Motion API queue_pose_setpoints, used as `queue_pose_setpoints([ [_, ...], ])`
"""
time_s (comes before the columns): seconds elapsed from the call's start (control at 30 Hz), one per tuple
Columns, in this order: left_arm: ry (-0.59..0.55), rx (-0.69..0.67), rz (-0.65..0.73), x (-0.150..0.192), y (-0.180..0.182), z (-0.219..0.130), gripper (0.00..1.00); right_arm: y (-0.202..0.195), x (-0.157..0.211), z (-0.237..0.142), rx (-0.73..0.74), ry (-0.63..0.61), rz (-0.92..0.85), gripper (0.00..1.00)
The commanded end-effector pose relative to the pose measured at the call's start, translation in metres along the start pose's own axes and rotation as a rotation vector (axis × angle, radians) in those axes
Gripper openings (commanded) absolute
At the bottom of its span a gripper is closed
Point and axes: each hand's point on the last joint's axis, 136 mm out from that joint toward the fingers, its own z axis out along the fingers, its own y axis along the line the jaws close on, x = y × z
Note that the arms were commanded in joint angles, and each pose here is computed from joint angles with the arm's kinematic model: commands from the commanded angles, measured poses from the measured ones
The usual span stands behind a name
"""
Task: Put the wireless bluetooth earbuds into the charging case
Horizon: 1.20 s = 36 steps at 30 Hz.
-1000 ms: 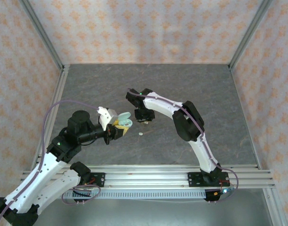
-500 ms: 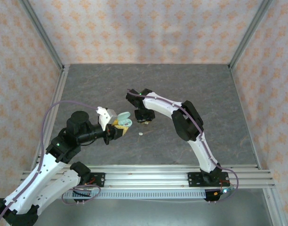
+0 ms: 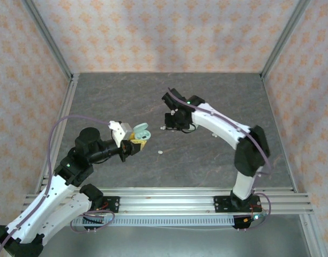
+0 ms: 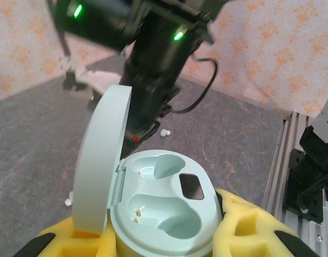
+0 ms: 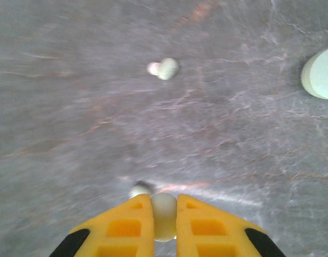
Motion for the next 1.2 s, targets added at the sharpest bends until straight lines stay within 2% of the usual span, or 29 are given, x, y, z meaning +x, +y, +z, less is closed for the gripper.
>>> queue_pose_setpoints([
  [0.0,-0.036,-0.014,0.084,-0.01,0.003,0.001,0.0,0.018,0.0,-0.042,-0.15,-0.086,0.022,0.13],
  [0.27,-0.043,-0.047,0.145,-0.009,0.008,-0.002,0.0,0.062,0.008,-0.143,-0.569,-0.263,0.037,0.08],
  [0.5,-0.081,-0.053,0.119,-0.017,0.011,0.003,0.0,0.114,0.034,-0.194,-0.774,-0.32,-0.115,0.08],
  [0.7,-0.092,-0.033,0.091,-0.023,0.009,0.006,0.0,0.15,0.054,-0.204,-0.864,-0.299,-0.226,0.08],
  [1.17,-0.106,-0.012,0.055,-0.028,0.007,0.009,0.0,0.163,0.055,-0.181,-0.846,-0.288,-0.298,0.08],
])
